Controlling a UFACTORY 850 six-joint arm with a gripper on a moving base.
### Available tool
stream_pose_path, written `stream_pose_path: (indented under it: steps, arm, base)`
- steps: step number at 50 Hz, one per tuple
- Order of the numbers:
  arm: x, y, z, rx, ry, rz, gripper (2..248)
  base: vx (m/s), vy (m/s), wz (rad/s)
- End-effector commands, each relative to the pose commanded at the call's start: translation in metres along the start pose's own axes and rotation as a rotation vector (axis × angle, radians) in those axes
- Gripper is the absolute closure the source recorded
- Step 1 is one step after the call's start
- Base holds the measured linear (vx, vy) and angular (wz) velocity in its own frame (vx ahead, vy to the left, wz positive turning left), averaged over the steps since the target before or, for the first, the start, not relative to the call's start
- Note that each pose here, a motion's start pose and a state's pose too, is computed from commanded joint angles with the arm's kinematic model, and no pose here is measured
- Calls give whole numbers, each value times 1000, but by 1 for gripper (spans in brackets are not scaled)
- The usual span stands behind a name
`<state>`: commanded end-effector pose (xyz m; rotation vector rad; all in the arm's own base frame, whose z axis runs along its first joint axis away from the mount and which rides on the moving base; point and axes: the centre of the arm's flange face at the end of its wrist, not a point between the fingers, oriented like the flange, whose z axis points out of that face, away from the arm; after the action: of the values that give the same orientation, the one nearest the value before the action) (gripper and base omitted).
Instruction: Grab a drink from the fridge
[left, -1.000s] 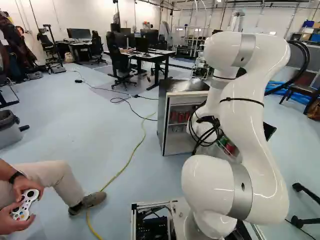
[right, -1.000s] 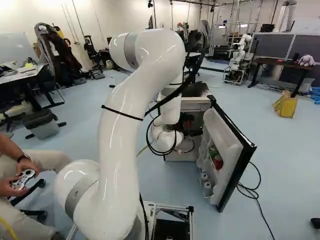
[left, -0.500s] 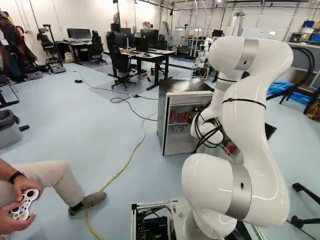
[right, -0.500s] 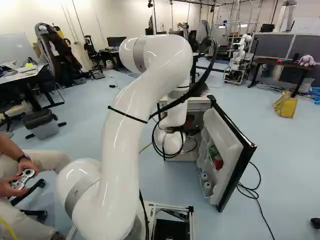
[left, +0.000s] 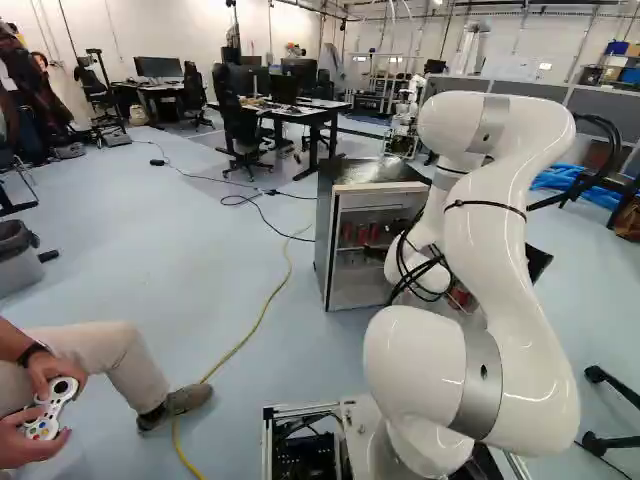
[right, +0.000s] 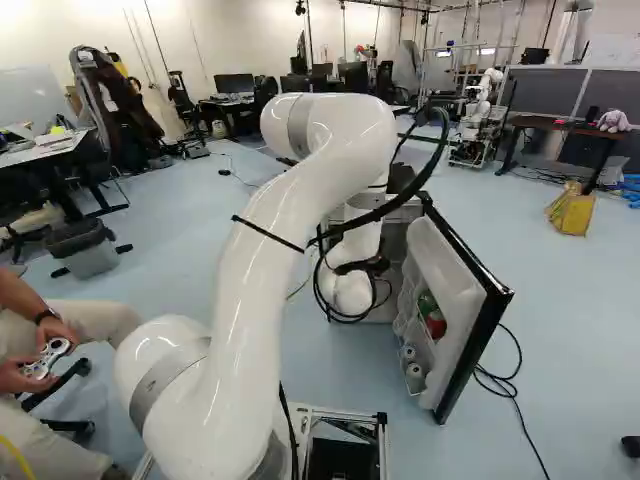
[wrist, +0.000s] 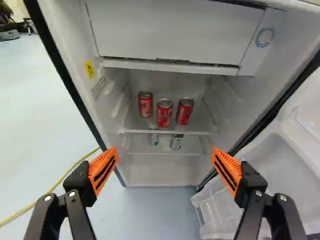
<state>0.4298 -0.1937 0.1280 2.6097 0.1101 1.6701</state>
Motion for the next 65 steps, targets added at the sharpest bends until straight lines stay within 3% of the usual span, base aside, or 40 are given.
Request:
stream_pose_path:
  steps: [14,36,65]
  arm:
    - [-16,-1,11,15,-18,4,3]
    - [-43,4,34,-32,-72,29,3]
    - [-74,5,76,-19,-70,20,3]
  base:
    - [0,0,0]
    - [0,0,0]
    - [0,0,0]
